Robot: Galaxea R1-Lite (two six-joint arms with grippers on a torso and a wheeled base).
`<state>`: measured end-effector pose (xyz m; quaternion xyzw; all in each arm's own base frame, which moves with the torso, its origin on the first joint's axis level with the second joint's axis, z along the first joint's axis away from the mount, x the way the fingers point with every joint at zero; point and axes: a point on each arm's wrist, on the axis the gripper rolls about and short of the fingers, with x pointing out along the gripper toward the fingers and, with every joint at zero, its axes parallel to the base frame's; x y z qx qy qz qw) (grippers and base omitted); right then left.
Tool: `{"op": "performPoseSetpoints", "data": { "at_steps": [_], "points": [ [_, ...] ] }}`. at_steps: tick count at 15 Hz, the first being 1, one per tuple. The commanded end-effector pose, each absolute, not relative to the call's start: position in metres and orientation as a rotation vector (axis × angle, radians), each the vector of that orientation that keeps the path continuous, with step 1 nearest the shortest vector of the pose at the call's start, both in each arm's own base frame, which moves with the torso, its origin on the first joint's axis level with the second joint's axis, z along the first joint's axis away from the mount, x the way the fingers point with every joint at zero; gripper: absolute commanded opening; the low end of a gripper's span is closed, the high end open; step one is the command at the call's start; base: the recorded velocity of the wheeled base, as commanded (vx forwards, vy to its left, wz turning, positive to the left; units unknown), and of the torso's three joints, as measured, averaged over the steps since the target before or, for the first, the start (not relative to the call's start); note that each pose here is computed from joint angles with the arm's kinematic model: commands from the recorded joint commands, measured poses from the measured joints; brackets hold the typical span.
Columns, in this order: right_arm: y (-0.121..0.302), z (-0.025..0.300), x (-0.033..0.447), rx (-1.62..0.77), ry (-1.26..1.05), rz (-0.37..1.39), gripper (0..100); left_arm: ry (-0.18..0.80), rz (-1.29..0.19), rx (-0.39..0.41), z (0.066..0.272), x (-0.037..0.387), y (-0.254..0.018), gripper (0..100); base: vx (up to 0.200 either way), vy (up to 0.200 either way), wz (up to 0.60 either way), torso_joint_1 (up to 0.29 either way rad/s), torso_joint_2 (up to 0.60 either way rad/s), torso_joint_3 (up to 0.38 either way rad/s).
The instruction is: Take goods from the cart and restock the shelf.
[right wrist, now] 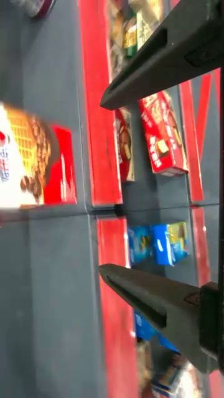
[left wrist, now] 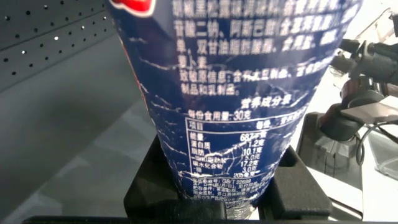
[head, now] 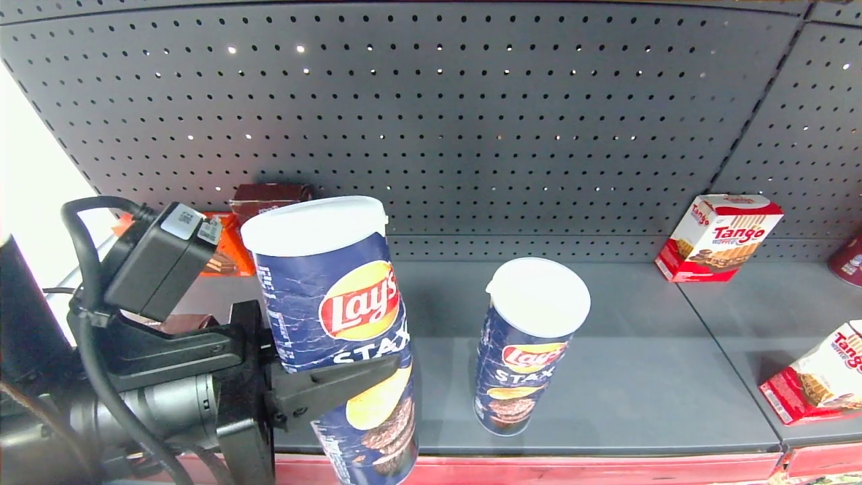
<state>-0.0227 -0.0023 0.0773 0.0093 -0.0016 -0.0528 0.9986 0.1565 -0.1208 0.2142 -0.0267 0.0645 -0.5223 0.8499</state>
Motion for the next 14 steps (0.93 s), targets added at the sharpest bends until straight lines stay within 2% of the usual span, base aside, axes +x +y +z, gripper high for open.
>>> {"op": "performPoseSetpoints", "data": {
  "at_steps": [1, 4, 6, 8, 10, 14],
  "points": [
    [-0.002, 0.076, -0.022, 0.000, 0.012, -0.069, 100, 0.144, -1.099, -0.057, 0.213, 0.159, -0.123, 0, 0.000, 0.000, 0.00, 0.000, 0.00, 0.000],
    [-0.002, 0.076, -0.022, 0.000, 0.012, -0.069, 100, 0.125, -1.073, -0.051, 0.214, 0.165, -0.121, 0, 0.000, 0.000, 0.00, 0.000, 0.00, 0.000],
    [-0.002, 0.076, -0.022, 0.000, 0.014, -0.069, 100, 0.063, -1.042, -0.015, 0.226, 0.180, -0.126, 0, 0.000, 0.000, 0.00, 0.000, 0.00, 0.000],
    [-0.002, 0.076, -0.022, 0.000, 0.014, -0.069, 100, -0.014, -1.039, -0.011, 0.250, 0.205, -0.141, 0, 0.000, 0.000, 0.00, 0.000, 0.00, 0.000],
    [-0.002, 0.076, -0.022, 0.000, 0.012, -0.069, 100, -0.057, -1.047, 0.016, 0.258, 0.223, -0.153, 0, 0.000, 0.000, 0.00, 0.000, 0.00, 0.000],
    [-0.002, 0.076, -0.022, 0.000, 0.012, -0.069, 100, -0.030, -1.134, 0.102, 0.239, 0.251, -0.168, 0, 0.000, 0.000, 0.00, 0.000, 0.00, 0.000]
  ]
}}
